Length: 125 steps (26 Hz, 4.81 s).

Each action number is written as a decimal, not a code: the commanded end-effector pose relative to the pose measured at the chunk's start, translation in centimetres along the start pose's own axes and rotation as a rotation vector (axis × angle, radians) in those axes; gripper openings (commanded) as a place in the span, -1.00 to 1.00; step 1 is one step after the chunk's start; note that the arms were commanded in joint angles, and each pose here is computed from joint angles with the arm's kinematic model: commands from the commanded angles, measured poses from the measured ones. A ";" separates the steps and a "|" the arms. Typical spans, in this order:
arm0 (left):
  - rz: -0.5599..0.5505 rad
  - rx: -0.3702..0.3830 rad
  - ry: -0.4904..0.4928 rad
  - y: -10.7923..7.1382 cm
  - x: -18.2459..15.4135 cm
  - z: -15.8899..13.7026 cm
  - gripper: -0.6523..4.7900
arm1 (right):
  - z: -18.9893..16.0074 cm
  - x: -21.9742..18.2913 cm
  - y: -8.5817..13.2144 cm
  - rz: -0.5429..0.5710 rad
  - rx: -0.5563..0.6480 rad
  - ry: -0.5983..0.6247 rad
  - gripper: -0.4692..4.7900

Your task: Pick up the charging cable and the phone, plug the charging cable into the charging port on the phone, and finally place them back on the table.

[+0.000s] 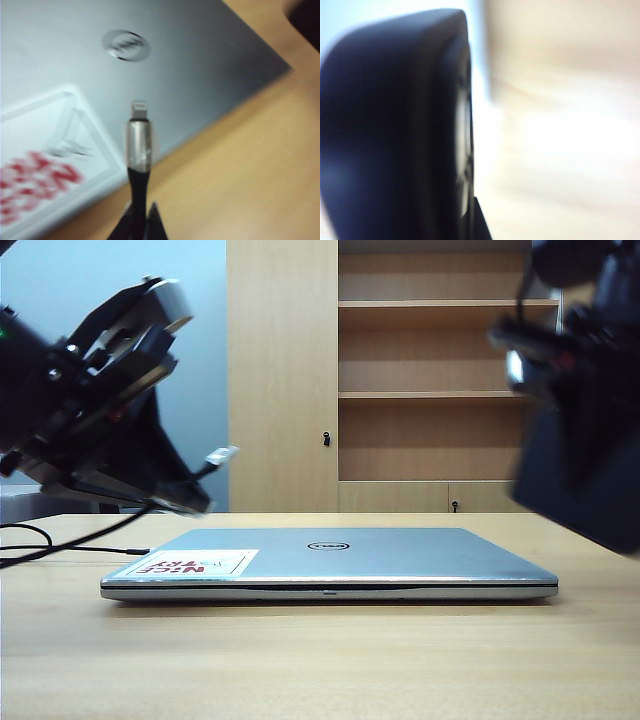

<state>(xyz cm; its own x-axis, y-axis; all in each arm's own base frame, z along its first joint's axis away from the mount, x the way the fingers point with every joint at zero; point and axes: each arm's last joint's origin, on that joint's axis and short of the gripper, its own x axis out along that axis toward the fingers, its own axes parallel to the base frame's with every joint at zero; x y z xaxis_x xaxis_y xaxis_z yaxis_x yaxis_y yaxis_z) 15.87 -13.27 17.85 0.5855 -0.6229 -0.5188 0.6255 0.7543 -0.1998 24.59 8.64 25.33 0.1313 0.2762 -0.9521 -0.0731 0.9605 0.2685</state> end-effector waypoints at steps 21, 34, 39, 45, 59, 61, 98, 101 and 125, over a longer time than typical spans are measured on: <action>-0.167 -0.262 0.078 -4.3 0.0 -1.0 -0.78 | 2.8 2.2 1.9 0.843 -0.105 -0.425 -0.84; -0.154 -0.314 0.106 -4.2 1.0 -1.4 -0.78 | 4.0 4.8 1.8 0.942 -0.112 -0.474 -0.84; -0.159 -0.341 0.096 -4.2 1.6 -1.4 -0.78 | 4.7 6.2 1.9 0.978 -0.106 -0.470 -0.84; -0.170 -0.353 0.074 -4.3 1.7 -1.2 -0.78 | 5.0 7.4 3.3 1.056 -0.121 -0.457 -0.84; -0.169 -0.372 0.075 -4.3 1.7 -1.2 -0.78 | 5.1 8.7 3.9 1.086 -0.080 -0.410 -0.84; -0.169 -0.372 0.075 -4.3 1.7 -1.2 -0.78 | 5.1 8.7 3.9 1.089 -0.071 -0.404 -0.84; -0.170 -0.416 0.075 -4.3 1.7 -1.2 -0.78 | 3.8 9.4 4.4 1.103 0.026 -0.413 -0.84; -0.177 -0.416 0.061 -4.3 1.7 -1.0 -0.78 | 3.8 9.4 4.4 1.100 0.020 -0.422 -0.84; -0.185 -0.415 0.046 -4.4 1.7 -0.9 -0.78 | 3.5 9.6 4.8 1.112 -0.025 -0.388 -0.84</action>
<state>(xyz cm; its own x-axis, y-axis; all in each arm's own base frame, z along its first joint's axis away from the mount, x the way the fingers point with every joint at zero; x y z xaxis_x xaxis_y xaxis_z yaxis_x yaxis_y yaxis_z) 13.66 -17.37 16.89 0.4510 -0.7446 -0.4921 0.4436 0.6655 -0.6003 29.04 15.74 17.37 0.2900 0.9496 -0.1188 -0.3072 0.2100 0.9282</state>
